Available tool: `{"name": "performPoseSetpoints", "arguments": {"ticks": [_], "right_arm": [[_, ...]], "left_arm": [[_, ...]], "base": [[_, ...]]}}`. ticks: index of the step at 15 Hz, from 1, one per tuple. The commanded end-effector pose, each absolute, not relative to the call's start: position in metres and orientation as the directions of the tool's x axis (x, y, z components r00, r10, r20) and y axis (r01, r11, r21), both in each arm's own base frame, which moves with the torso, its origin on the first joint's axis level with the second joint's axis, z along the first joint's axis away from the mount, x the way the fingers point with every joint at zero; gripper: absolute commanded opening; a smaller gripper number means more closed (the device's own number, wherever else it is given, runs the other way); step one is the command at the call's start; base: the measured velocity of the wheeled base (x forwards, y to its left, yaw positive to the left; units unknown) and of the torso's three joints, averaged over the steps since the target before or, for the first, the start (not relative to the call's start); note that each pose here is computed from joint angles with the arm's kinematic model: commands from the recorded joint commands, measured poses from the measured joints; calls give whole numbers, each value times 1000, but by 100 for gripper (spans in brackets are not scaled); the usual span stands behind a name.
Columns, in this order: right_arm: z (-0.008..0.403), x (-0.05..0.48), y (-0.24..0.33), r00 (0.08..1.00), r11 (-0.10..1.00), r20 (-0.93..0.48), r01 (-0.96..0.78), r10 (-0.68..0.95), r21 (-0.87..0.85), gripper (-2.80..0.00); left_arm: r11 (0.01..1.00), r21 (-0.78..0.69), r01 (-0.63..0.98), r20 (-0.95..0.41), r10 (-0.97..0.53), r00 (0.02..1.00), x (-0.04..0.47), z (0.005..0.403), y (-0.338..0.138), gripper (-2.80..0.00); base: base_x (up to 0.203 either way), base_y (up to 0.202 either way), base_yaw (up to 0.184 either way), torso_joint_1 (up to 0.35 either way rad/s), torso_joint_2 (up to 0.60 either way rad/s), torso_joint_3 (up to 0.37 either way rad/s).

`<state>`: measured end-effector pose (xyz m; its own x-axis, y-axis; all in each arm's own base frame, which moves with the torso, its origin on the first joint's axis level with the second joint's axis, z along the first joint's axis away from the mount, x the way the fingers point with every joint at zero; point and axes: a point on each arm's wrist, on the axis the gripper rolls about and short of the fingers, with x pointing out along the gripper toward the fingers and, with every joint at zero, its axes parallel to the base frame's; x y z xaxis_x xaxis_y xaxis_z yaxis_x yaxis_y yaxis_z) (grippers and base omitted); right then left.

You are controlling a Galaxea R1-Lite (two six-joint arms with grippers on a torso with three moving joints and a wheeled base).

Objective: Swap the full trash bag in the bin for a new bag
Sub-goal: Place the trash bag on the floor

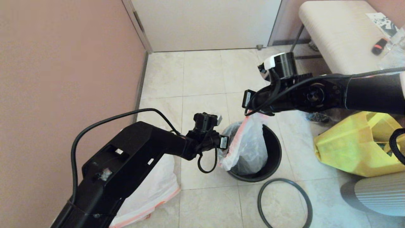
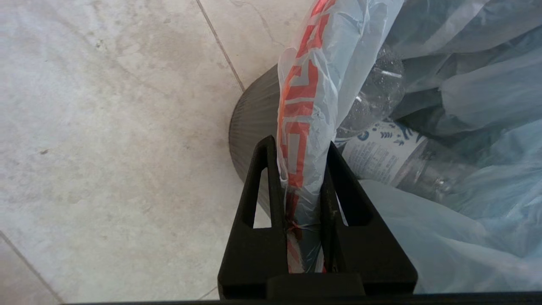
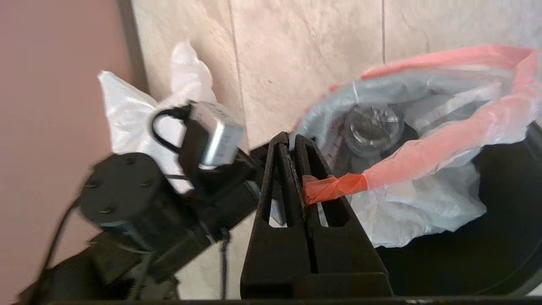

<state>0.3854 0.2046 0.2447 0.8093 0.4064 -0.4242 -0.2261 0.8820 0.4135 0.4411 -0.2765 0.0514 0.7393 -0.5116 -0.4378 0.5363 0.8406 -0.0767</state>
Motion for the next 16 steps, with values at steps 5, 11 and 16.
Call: {"name": "performPoseSetpoints", "arguments": {"ticks": [5,11,16], "right_arm": [[249,379,206,800,884,-438,-228,409,409,-280],[272,355,204,800,889,-439,-240,409,390,-280],[307,321,203,833,900,-381,-282,401,331,-280]], "left_arm": [[864,-136,485,-356,-500,790,441,79,-273,0],[873,-146,465,-362,-485,796,391,123,-243,0],[930,-99,353,-508,-352,786,330,89,-181,-280]], "base": [[0,0,0,0,0,0],[0,0,0,0,0,0],[0,0,0,0,0,0]]}}
